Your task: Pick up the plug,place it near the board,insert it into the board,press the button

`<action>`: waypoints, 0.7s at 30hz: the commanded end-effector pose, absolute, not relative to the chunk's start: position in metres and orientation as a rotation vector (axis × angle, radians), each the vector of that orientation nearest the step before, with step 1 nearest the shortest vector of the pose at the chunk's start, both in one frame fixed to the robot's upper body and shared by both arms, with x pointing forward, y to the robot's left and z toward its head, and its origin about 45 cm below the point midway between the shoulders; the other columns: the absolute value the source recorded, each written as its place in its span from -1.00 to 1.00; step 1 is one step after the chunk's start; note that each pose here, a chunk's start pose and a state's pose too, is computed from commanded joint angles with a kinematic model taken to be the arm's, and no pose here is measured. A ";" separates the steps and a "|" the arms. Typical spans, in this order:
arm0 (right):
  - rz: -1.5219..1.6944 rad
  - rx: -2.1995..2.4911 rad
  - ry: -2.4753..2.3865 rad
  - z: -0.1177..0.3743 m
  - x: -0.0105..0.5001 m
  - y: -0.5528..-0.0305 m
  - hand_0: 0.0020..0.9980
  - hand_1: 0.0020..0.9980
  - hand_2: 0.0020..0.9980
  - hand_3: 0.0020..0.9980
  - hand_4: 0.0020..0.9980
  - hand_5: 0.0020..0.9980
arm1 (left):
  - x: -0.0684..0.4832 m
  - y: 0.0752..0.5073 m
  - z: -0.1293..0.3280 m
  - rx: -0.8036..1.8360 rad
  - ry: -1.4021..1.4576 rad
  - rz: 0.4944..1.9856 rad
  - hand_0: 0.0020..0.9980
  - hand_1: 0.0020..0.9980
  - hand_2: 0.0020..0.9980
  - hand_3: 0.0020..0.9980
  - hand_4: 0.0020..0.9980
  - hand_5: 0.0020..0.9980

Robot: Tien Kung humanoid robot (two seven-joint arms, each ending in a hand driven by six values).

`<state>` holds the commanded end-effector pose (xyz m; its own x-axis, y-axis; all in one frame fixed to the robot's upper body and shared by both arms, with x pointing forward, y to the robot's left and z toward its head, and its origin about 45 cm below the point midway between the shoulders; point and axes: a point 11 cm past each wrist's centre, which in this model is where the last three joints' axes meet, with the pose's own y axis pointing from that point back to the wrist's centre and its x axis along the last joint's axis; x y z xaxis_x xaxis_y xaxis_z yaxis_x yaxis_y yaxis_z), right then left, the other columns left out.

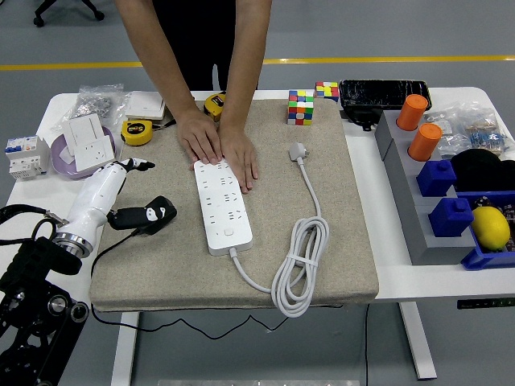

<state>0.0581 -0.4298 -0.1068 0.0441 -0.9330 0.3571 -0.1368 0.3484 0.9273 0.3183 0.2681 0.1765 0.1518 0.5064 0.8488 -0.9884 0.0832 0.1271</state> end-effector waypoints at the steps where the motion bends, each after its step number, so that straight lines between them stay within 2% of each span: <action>1: -0.827 1.057 -1.399 -0.107 0.058 -0.430 0.66 0.46 0.45 0.41 1.00 0.26 | 0.319 0.267 0.175 0.844 -0.731 1.274 0.93 0.83 0.62 0.61 1.00 -0.43; 12: -0.827 1.060 -1.395 -0.107 0.059 -0.430 0.65 0.45 0.44 0.40 1.00 0.28 | 0.324 0.267 0.146 0.884 -0.684 1.241 0.91 0.83 0.63 0.62 1.00 -0.44; 21: -0.832 1.062 -1.397 -0.107 0.059 -0.430 0.65 0.44 0.44 0.40 1.00 0.28 | 0.327 0.278 0.126 0.928 -0.634 1.270 0.87 0.83 0.63 0.62 1.00 -0.45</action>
<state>0.0590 -0.4300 -0.1067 0.0450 -0.9352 0.3512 -0.1367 0.3425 0.9295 0.3269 0.2781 0.1260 0.2119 0.5129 0.8319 -0.9731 0.0319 0.2282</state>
